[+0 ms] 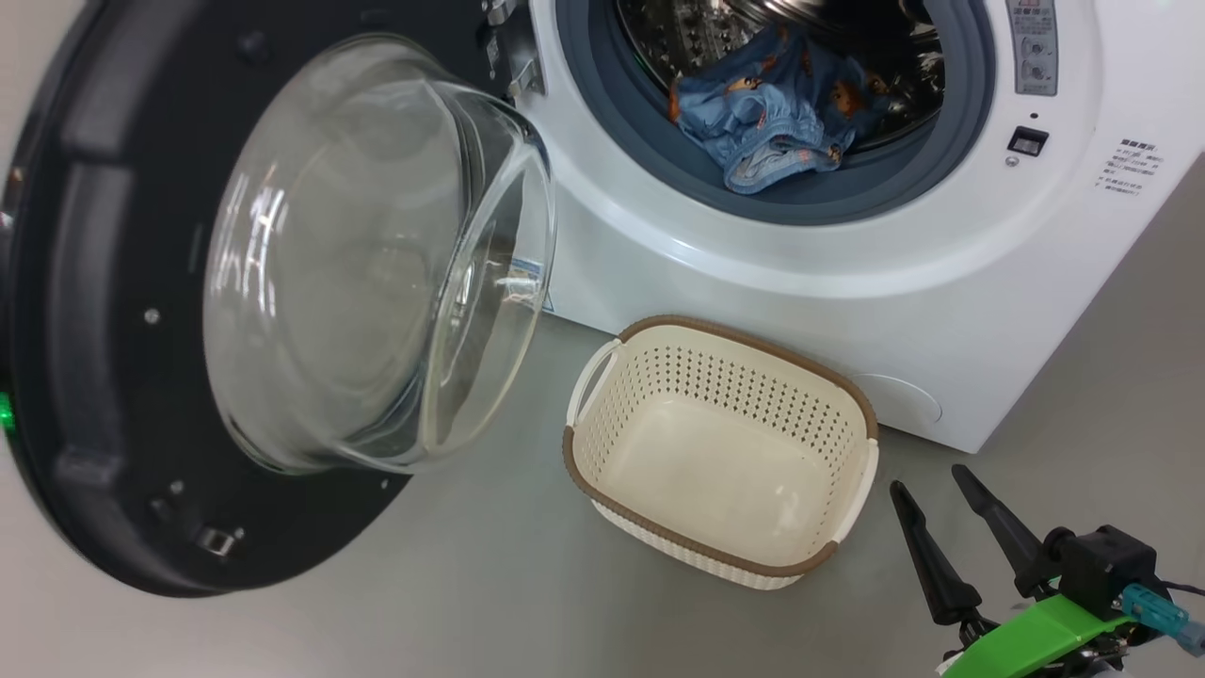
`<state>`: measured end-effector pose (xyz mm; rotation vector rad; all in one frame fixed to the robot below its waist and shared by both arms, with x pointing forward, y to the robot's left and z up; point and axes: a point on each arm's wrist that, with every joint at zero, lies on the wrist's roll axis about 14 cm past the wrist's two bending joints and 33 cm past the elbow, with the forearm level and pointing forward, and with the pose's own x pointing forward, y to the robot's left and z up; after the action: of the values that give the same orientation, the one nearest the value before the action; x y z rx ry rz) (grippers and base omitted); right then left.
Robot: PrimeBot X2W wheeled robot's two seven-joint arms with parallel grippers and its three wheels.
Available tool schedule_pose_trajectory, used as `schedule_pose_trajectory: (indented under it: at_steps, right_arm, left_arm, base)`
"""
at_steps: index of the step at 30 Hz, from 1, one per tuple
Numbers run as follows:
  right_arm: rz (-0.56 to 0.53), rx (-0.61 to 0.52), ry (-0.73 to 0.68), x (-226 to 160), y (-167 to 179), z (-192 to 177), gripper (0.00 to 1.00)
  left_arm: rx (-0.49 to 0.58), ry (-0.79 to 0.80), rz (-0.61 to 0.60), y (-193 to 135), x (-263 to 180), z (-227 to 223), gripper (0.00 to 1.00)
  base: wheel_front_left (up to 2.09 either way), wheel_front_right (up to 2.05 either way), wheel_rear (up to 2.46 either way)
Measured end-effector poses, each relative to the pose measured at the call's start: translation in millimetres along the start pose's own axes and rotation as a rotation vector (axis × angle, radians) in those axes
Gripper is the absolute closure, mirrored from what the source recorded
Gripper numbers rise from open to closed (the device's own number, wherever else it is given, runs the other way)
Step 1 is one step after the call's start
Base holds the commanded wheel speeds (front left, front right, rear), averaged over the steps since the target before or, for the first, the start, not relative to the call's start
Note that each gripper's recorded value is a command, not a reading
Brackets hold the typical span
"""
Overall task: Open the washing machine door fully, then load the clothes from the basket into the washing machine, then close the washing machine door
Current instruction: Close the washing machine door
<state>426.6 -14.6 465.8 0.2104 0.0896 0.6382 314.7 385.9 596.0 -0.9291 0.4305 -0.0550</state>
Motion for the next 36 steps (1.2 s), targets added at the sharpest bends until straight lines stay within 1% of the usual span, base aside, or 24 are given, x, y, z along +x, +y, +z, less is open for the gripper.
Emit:
schedule_pose_trajectory:
  at_steps: [10, 17, 24, 29, 36]
  right_arm:
    - [-0.033, 0.000, -0.022, -8, -5, 8, 0.00]
    - [-0.080, 0.001, -0.038, -17, -16, 13, 0.00]
    - [-0.132, 0.010, -0.045, -32, -27, 13, 0.00]
    - [-0.176, 0.018, -0.061, -42, -35, 17, 0.00]
    - [-0.254, 0.021, -0.077, -61, -54, 20, 0.00]
  left_arm:
    - [0.053, 0.113, -0.115, -33, 18, -29, 1.00]
    - [0.112, 0.204, -0.229, -67, 37, -53, 1.00]
    - [0.173, 0.297, -0.367, -111, 58, -82, 1.00]
    - [0.185, 0.348, -0.441, -132, 74, -99, 1.00]
    - [0.193, 0.406, -0.505, -155, 103, -122, 1.00]
  base:
    - [0.00, 0.00, 0.00]
    - [0.00, 0.00, 0.00]
    - [0.00, 0.00, 0.00]
    - [0.00, 0.00, 0.00]
    - [0.00, 0.00, 0.00]
